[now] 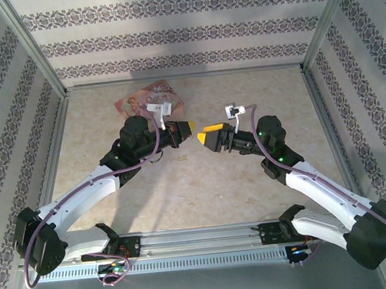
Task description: Unlock the padlock with the key
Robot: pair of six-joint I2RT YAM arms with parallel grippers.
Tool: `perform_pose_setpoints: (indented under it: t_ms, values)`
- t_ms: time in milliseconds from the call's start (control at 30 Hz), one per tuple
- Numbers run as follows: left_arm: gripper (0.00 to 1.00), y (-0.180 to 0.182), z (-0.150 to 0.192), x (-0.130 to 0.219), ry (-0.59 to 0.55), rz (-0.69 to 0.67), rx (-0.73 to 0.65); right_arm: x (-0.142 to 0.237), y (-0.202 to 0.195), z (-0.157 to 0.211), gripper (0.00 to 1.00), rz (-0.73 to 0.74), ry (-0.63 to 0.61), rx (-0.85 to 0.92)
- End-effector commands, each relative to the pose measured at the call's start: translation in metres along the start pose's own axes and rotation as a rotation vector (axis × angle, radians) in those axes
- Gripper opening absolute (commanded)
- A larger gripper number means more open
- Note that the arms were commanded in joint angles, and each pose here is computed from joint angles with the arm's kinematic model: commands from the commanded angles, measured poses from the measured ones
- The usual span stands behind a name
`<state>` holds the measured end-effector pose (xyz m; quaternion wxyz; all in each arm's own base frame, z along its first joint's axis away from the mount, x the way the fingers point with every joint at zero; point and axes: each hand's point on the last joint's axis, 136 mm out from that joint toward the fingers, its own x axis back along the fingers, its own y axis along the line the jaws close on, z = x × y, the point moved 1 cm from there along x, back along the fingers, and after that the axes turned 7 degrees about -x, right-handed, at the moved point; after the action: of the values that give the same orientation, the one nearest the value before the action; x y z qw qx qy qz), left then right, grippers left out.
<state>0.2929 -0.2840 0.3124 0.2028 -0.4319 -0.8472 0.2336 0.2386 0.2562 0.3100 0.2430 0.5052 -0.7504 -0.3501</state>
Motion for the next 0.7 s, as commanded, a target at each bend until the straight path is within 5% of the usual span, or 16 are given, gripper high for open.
perform_pose_setpoints:
  t_ms: [0, 667]
  values:
    - [0.00, -0.016, -0.013, 0.001, -0.046, 0.067, -0.036, -0.004, 0.013, 0.001, 0.68, -0.071, 0.003, 0.015]
    - [0.00, -0.013, -0.013, 0.003, -0.063, 0.057, -0.024, -0.027, 0.003, 0.010, 0.48, -0.094, 0.039, -0.029]
